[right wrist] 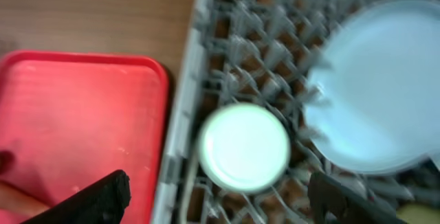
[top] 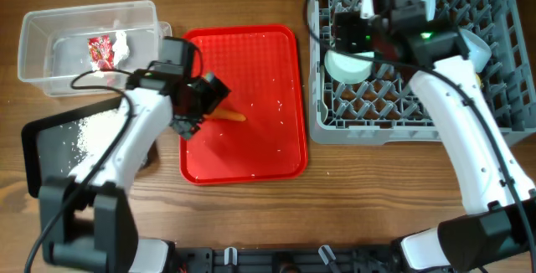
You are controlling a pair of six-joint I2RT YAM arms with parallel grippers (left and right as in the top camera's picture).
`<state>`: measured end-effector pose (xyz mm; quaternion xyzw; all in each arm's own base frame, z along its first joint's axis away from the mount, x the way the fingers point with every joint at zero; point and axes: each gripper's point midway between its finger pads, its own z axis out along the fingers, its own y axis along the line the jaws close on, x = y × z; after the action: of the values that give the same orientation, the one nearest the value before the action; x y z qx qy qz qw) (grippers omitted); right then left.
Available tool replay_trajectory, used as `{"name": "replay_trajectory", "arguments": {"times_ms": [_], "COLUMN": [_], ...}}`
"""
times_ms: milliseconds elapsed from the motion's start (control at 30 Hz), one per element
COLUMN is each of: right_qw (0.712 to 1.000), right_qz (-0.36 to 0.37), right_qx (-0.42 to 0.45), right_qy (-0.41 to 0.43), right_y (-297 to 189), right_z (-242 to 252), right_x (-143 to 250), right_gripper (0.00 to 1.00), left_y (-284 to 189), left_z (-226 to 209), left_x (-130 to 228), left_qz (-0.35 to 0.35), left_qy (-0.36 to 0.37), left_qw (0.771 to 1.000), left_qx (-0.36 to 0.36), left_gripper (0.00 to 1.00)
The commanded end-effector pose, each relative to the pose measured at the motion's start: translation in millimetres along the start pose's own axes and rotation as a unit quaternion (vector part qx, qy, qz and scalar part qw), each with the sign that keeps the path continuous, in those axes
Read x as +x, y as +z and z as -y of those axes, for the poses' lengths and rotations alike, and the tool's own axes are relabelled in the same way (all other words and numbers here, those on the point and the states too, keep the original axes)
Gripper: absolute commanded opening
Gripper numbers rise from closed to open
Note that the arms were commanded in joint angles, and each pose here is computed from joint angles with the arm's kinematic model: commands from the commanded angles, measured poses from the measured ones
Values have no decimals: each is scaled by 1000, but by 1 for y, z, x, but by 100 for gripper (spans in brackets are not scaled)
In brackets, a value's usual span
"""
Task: Sort waste into correct bins and load items into the dishwasher rack
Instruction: 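Reach the left gripper to the carrot on the red tray and grasp it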
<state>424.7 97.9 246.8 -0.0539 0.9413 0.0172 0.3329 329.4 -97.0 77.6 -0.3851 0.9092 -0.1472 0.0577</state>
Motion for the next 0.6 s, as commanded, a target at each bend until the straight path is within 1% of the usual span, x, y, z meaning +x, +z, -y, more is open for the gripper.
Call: {"name": "replay_trajectory", "arguments": {"times_ms": [0, 267, 400, 567], "right_qw": [999, 999, 999, 999], "right_qz": [-14, -19, -20, -24], "right_qx": [21, 25, 25, 25], "right_qy": [26, 29, 29, 28], "right_y": [-1, -1, -1, -1], "right_z": [21, 25, 25, 25], "right_x": [6, 8, 8, 10], "right_gripper": [85, 85, 85, 85], "left_y": [23, 67, 76, 77], "left_z": [-3, -8, -13, -18], "left_x": [-12, -20, -20, -18], "left_qz": [37, 37, 33, 32], "left_qy": [-67, -69, -70, -65], "left_qw": [996, 995, 994, 994], "left_qx": [-33, -59, -71, -81], "left_gripper": [100, 100, 100, 67]}}
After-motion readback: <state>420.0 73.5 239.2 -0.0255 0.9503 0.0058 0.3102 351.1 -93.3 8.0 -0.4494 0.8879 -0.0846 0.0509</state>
